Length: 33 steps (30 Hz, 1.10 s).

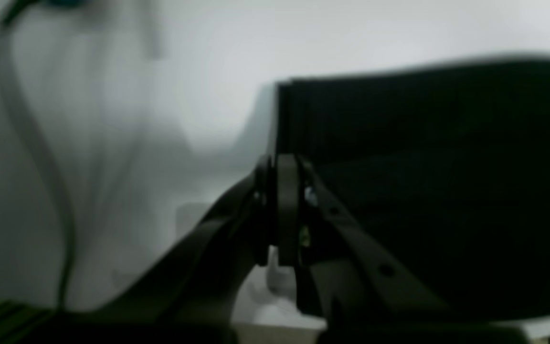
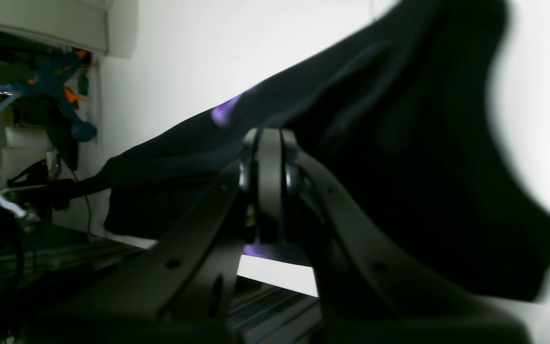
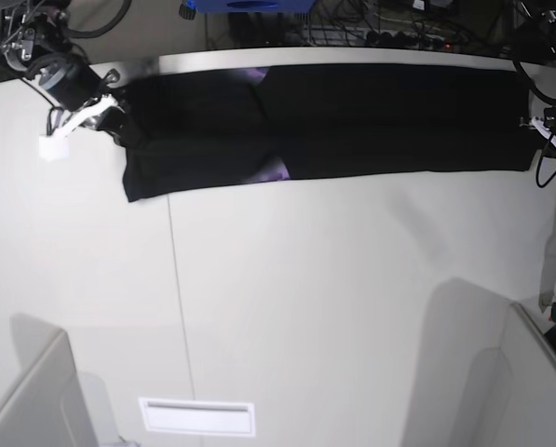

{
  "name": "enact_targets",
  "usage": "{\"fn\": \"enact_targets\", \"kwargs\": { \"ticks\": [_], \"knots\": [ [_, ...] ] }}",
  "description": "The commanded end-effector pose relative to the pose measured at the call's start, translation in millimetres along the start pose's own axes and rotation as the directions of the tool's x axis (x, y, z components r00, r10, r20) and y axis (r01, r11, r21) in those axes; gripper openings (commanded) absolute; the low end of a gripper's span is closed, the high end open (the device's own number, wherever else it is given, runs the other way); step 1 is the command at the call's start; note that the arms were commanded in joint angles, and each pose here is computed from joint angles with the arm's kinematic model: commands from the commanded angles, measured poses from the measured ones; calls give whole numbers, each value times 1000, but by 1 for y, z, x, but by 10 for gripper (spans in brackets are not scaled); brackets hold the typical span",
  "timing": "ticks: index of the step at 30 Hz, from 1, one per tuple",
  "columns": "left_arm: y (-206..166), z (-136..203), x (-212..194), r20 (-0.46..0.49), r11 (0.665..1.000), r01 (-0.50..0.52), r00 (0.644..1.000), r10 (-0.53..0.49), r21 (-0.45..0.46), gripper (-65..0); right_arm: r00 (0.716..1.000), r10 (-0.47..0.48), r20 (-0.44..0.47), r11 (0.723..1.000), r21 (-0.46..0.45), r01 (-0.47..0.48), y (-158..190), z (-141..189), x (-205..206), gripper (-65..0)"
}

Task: Fold the T-shirt properly
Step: 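Fold the hem up over the collar with both grippers, then release the folded strip and reposition both grippers on its ends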

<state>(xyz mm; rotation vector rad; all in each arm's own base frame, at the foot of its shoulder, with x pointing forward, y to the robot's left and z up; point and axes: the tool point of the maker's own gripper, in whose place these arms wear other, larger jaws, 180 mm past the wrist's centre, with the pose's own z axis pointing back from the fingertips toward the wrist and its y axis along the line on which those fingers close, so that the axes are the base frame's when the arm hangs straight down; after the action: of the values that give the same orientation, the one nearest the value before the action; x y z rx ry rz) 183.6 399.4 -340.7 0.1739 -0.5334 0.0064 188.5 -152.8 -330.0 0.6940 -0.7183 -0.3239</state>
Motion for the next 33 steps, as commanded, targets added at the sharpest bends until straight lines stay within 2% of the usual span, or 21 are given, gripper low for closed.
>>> {"fn": "enact_targets", "kwargs": {
  "ticks": [1,6,9,12,15,22,26,27,30,31,33],
  "knots": [
    [8,6,9,25,1000,18,1000,-19,22,-650,999,18,39,1000,23,-19,6,4,12,-650],
    [7,7,-2,-8,999,30,1000,-30,17,-650,1000,0,2,1000,8,0,2,9,-4,-650],
    [5,8,-14,-34,999,39,999,-39,13,-650,998,-16,-55,1000,4,17,3,9,-27,-650],
    [-6,4,-27,-77,998,66,995,-67,-17,-650,995,3,-99,999,-31,-6,-3,8,-43,-650],
    [-10,1,-34,-100,997,77,992,-79,-29,-650,995,-3,-99,999,-54,-2,-4,5,-50,-650],
    [-8,3,-32,-96,996,81,992,-83,-21,-650,995,46,-93,989,-133,-58,-20,5,-46,-650],
    [-7,4,-30,-91,996,86,992,-87,-18,-643,995,44,-87,988,-146,-57,-23,7,-45,-650],
    [-7,4,-30,-91,996,85,992,-86,-17,-579,995,45,-87,987,-149,-58,-23,8,-44,-650],
    [-2,6,-25,-86,995,95,992,-95,-6,-385,997,45,-70,984,-169,-56,-29,12,-39,-444],
    [3,8,-24,-81,996,87,993,-86,6,-342,997,44,-65,982,-179,-55,-32,13,-37,-407],
    [18,15,-20,-53,998,49,998,-46,48,-270,998,53,-44,973,-222,-61,-43,21,-30,-389]
  ]
}}
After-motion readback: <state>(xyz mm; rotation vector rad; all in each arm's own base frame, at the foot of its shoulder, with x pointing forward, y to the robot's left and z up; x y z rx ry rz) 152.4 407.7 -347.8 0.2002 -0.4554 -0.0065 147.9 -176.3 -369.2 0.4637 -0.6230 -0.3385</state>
